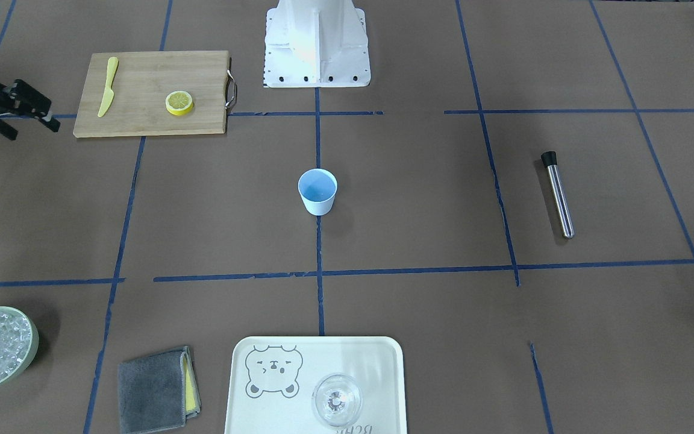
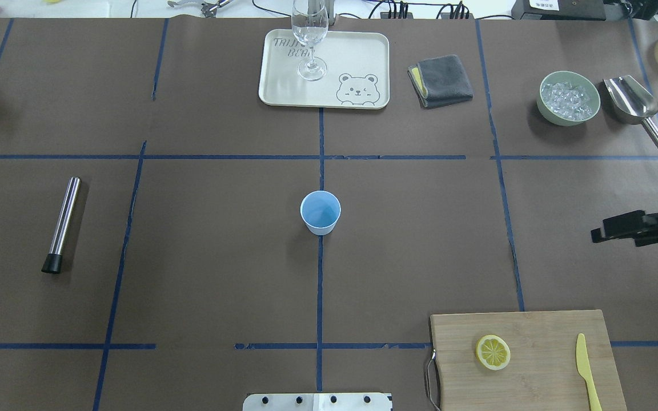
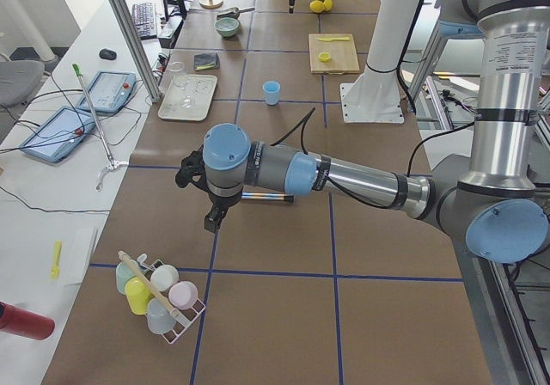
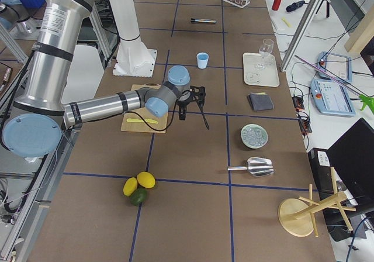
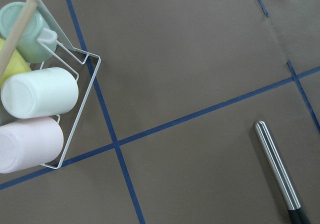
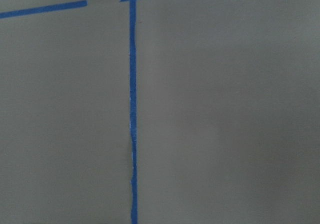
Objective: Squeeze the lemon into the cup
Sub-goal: 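Move the right gripper down toward the lemon slice on the cutting board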
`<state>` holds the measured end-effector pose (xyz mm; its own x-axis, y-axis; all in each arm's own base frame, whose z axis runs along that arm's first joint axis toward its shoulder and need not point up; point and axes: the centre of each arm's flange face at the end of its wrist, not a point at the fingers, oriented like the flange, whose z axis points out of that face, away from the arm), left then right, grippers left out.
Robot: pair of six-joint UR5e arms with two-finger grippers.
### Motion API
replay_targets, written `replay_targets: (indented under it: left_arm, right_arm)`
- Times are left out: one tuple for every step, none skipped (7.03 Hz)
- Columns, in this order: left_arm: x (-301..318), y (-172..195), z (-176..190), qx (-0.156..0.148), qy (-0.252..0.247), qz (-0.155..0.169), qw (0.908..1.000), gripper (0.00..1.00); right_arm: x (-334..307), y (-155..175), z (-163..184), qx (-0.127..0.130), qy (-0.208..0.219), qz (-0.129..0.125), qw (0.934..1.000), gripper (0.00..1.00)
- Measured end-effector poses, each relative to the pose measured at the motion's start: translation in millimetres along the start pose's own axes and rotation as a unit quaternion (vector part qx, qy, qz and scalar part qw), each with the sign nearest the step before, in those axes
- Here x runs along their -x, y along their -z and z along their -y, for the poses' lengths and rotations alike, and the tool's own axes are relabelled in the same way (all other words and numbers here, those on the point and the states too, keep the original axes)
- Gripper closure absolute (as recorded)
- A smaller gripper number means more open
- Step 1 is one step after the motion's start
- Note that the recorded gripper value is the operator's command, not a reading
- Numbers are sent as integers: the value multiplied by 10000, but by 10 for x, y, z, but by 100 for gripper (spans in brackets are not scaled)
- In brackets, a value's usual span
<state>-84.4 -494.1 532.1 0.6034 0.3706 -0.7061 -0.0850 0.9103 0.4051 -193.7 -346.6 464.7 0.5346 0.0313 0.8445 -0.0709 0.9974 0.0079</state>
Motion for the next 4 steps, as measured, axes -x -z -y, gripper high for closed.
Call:
replay_targets:
  left_arm:
    - [-25, -18, 5, 11, -31, -10, 10000, 0]
    - [-50, -52, 11, 37, -58, -28, 10000, 0]
    - [-62, -69, 13, 51, -66, -40, 10000, 0]
    - [-66, -77, 13, 59, -66, -44, 10000, 0]
  right_arm:
    - [362, -207, -249, -78, -106, -75, 9999, 0]
    - [627, -394, -494, -146, -169, -135, 9997, 0]
    - [814, -558, -720, -180, -264, -182, 9993, 0]
    - [960, -721, -942, -196, -355, -228, 9989, 0]
